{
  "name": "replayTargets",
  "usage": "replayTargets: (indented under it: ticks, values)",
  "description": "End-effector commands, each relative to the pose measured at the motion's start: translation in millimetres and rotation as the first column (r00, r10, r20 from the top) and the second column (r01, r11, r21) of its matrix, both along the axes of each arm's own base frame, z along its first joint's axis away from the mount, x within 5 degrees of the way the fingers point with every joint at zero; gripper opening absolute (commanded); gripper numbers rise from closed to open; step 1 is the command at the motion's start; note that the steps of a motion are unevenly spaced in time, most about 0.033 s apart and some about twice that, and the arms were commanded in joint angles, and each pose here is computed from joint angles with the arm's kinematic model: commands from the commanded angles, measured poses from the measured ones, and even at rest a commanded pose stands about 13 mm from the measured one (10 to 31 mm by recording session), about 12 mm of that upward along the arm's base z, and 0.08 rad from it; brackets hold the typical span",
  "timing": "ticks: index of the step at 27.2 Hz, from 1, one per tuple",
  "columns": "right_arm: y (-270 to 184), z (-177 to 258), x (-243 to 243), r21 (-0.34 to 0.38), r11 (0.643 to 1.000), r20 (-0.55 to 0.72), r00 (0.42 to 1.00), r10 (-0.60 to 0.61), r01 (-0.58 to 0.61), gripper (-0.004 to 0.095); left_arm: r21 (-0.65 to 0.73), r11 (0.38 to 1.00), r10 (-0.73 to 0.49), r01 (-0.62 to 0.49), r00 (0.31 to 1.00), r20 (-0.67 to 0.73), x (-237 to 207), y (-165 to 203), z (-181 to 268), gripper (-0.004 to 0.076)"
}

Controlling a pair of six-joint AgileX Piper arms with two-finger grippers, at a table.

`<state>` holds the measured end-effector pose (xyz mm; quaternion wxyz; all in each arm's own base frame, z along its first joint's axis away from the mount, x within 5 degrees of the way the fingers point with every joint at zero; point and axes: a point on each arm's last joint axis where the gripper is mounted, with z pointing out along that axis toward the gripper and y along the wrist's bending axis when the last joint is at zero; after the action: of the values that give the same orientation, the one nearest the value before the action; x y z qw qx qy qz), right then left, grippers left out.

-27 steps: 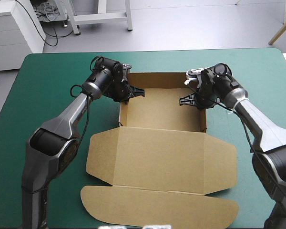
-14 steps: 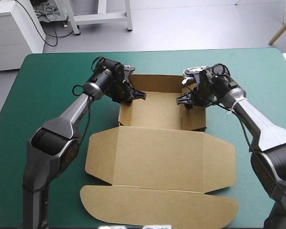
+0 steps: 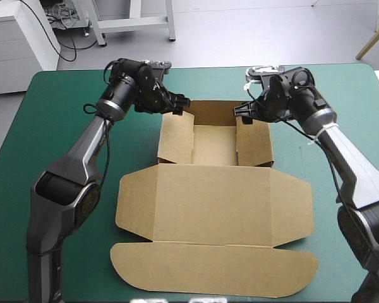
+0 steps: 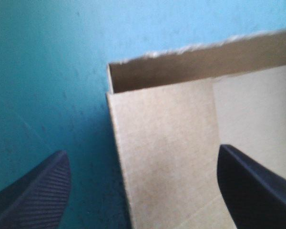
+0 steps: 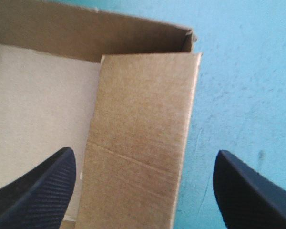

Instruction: Fold the box

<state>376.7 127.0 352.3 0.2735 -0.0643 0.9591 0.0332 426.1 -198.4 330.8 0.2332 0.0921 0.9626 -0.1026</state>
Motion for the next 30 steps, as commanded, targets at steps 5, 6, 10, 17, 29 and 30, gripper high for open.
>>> replayTargets:
  ticks: [5,6,10,17,29,30]
  values:
    - [-27,102,-61,0.022,1.0,0.225,0.974,-0.017,0.012,0.0713,-0.09,0.996,0.013,0.015,0.955,0.298,-61,31,133,0.0598]
    - [-29,105,-66,0.022,1.0,0.222,0.975,-0.019,0.014,0.0713,-0.074,0.997,-0.009,0.036,0.941,0.339,-71,37,146,0.0596]
    - [-30,113,-76,0.059,0.998,0.23,0.973,-0.027,0.013,0.0713,0.078,0.995,0.01,-0.059,0.854,0.521,-109,75,194,0.0262]
    - [-27,87,-73,0.069,0.997,0.138,0.989,-0.044,0.034,0.0713,0.128,0.987,-0.007,-0.095,0.776,0.63,-176,113,236,-0.001]
    - [-12,30,-42,0.084,0.995,0.021,0.998,-0.055,0.053,0.0713,0.172,0.98,-0.023,-0.097,0.809,0.587,-280,161,207,-0.001]
    - [-10,24,-38,0.082,0.995,0.009,0.998,-0.054,0.054,0.0713,0.179,0.979,-0.026,-0.096,0.816,0.577,-285,164,201,-0.001]
